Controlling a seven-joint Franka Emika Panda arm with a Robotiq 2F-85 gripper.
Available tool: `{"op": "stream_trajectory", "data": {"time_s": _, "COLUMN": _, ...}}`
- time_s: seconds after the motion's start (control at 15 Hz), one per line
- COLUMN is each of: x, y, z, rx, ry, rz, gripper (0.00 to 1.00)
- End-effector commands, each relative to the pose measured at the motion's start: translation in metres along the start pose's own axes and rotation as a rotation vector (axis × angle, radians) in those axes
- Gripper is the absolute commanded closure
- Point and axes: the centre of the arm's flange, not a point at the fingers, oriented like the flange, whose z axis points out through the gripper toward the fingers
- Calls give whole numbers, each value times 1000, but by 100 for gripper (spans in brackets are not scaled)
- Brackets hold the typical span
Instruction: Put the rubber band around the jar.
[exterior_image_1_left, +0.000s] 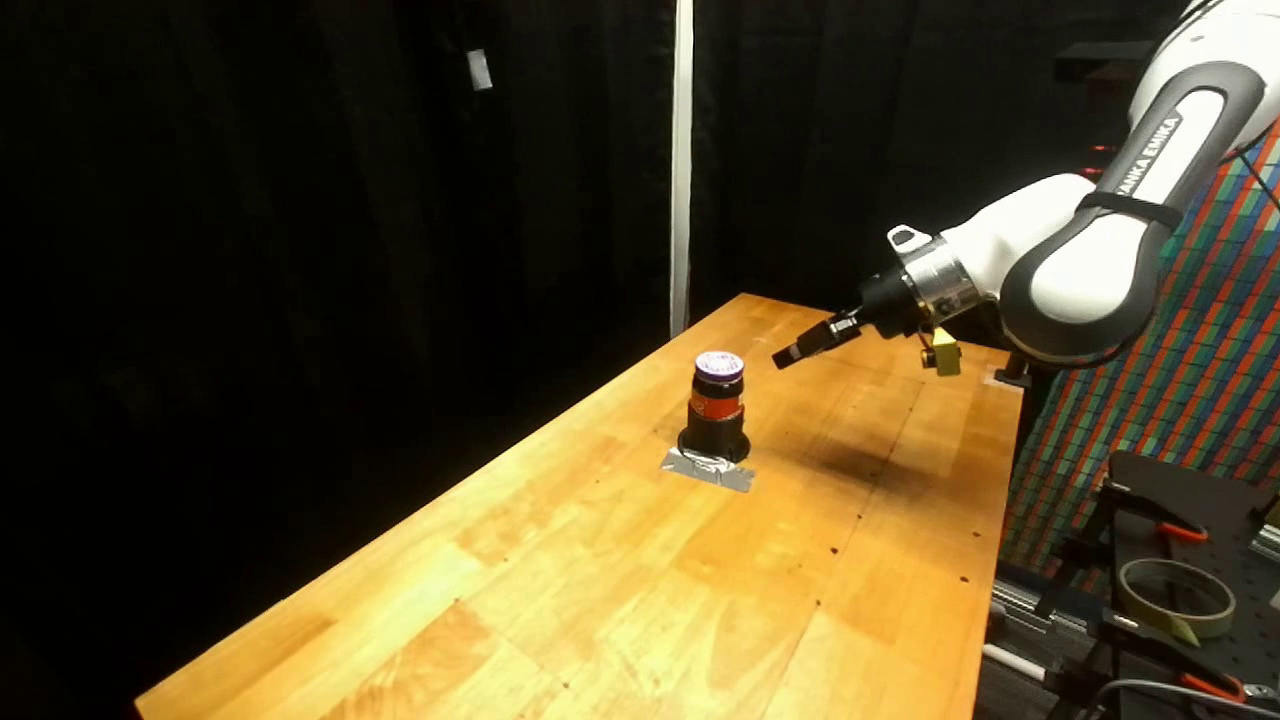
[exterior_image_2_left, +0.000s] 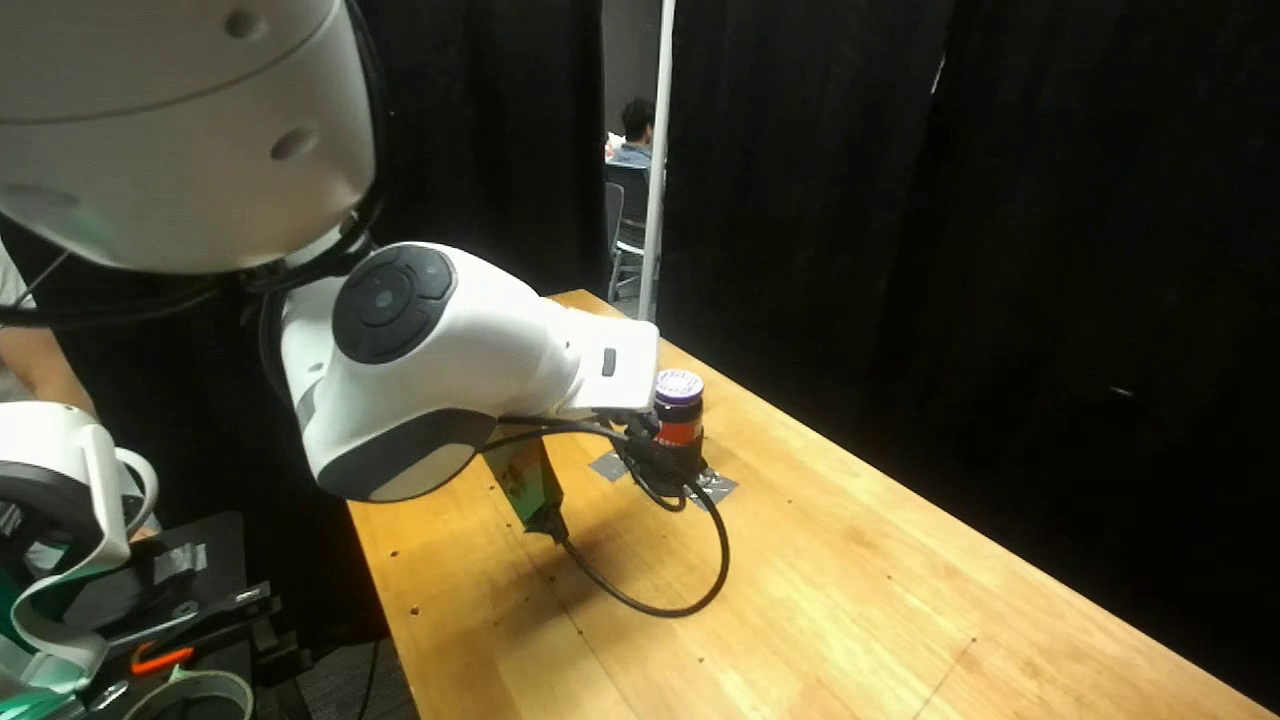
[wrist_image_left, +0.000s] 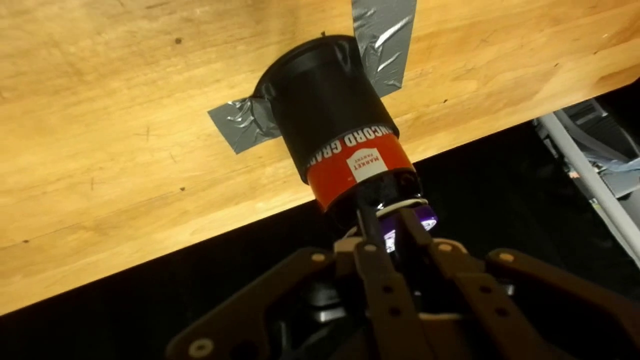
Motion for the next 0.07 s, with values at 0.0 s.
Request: {"op": "stream_trajectory", "data": {"time_s": 0.0, "x": -1, "y": 1, "z": 0, "rx": 0, "ry": -6, "rz": 6, "gripper": 77}}
